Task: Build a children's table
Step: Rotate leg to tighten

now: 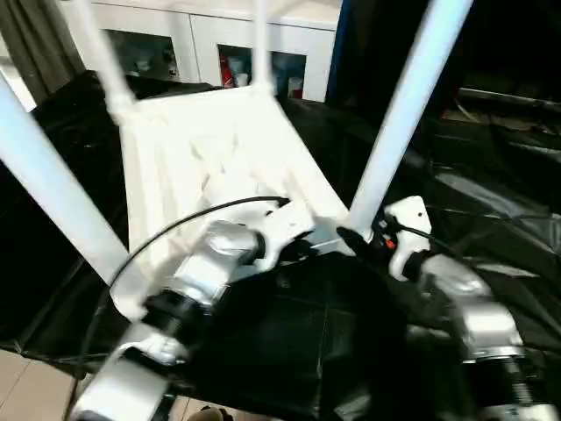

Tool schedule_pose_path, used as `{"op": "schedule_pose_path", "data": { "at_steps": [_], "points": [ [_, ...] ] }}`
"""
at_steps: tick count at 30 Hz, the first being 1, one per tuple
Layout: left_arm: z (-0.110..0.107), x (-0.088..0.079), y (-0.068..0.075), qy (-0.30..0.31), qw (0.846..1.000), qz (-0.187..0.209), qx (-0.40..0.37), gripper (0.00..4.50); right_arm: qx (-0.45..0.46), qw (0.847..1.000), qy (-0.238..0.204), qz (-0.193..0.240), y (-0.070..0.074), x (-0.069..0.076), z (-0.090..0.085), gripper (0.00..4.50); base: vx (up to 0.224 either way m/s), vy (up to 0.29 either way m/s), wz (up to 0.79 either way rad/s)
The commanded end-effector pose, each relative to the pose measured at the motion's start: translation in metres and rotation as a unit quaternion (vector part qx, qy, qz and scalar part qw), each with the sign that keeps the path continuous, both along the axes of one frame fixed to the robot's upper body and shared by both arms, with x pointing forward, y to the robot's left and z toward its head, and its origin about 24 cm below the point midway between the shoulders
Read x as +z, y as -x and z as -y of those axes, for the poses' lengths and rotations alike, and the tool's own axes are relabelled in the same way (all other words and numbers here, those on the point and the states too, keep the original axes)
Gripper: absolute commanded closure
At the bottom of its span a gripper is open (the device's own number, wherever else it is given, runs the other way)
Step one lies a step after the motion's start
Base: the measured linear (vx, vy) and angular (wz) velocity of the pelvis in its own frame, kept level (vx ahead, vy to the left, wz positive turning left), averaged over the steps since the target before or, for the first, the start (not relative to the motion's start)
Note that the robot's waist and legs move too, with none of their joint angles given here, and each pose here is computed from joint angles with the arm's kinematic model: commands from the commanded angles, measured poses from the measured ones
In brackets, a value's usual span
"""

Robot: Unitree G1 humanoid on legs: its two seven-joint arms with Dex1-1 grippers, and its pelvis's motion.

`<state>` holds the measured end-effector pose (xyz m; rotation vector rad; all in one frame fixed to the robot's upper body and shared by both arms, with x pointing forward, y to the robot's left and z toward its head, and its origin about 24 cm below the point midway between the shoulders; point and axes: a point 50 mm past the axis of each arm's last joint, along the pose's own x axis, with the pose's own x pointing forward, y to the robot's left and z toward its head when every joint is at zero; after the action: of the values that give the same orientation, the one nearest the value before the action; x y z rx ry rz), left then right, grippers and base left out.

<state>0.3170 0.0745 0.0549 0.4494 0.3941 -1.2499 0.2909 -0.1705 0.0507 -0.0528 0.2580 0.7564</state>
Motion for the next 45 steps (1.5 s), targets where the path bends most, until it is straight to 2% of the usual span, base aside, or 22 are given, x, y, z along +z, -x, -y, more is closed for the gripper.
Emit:
{"op": "schedule_pose_path", "data": {
  "at_steps": [1,7,17,18,23,25,32,33,35,38,39,41,42,44,45],
  "points": [
    [0.004,-0.011,0.015,0.004,0.997,-0.041,-0.072,4.50,0.098,0.995,-0.020,-0.011,0.009,0.004,-0.012,1.30,0.000,0.000,0.00],
    [-0.021,-0.006,0.020,-0.015,0.989,-0.070,-0.133,4.50,0.187,0.982,-0.010,-0.020,0.015,0.017,0.004,1.30,0.043,-0.023,0.06],
    [-0.034,-0.005,0.023,-0.026,0.985,-0.085,-0.148,4.50,0.240,0.970,0.000,-0.048,0.021,0.015,0.004,1.30,0.005,-0.001,0.00],
    [-0.034,-0.005,0.024,-0.025,0.985,-0.086,-0.150,4.50,0.243,0.969,-0.001,-0.050,0.022,0.014,0.004,1.57,0.000,0.000,0.00],
    [-0.035,-0.005,0.026,-0.021,0.984,-0.091,-0.154,4.50,0.253,0.966,-0.008,-0.057,0.023,0.014,0.003,1.74,0.000,0.000,0.00],
    [-0.035,-0.005,0.027,-0.019,0.983,-0.094,-0.156,4.50,0.254,0.965,-0.011,-0.060,0.023,0.015,0.003,2.03,0.000,0.000,0.00],
    [-0.034,-0.004,0.027,-0.009,0.985,-0.093,-0.147,4.50,0.250,0.966,-0.022,-0.066,0.027,0.010,0.002,2.23,0.000,0.000,0.00],
    [-0.032,-0.005,0.020,-0.008,0.991,-0.070,-0.113,4.50,0.219,0.973,-0.014,-0.072,0.027,0.003,0.001,2.27,0.000,0.000,0.00],
    [-0.030,-0.005,0.015,-0.004,0.995,-0.055,-0.082,4.50,0.190,0.979,-0.003,-0.073,0.025,-0.004,0.001,2.28,0.000,0.000,0.00],
    [-0.024,-0.006,0.003,0.000,0.999,-0.031,-0.012,4.50,0.075,0.994,0.019,-0.073,0.017,-0.019,-0.001,2.36,-0.018,0.000,-0.01],
    [-0.017,-0.007,0.001,0.000,1.000,-0.029,0.005,4.50,0.021,0.996,0.012,-0.082,0.016,-0.027,-0.006,2.38,-0.053,0.000,-0.02],
    [-0.016,-0.008,0.001,0.001,1.000,-0.029,0.007,4.50,0.015,0.996,0.010,-0.083,0.016,-0.028,-0.007,2.40,-0.025,0.001,-0.03],
    [-0.002,-0.009,0.003,0.006,0.999,-0.030,0.015,4.50,-0.041,0.995,-0.005,-0.095,0.016,-0.036,-0.017,2.43,0.000,0.000,0.00],
    [0.009,-0.010,0.004,0.011,0.999,-0.031,0.019,4.50,-0.079,0.992,-0.007,-0.099,0.015,-0.041,-0.025,2.46,0.000,0.000,0.00],
    [0.026,-0.012,0.009,0.019,0.999,-0.033,0.018,4.50,-0.111,0.989,0.000,-0.095,0.014,-0.045,-0.037,2.46,0.000,0.000,0.00]
  ]
}}
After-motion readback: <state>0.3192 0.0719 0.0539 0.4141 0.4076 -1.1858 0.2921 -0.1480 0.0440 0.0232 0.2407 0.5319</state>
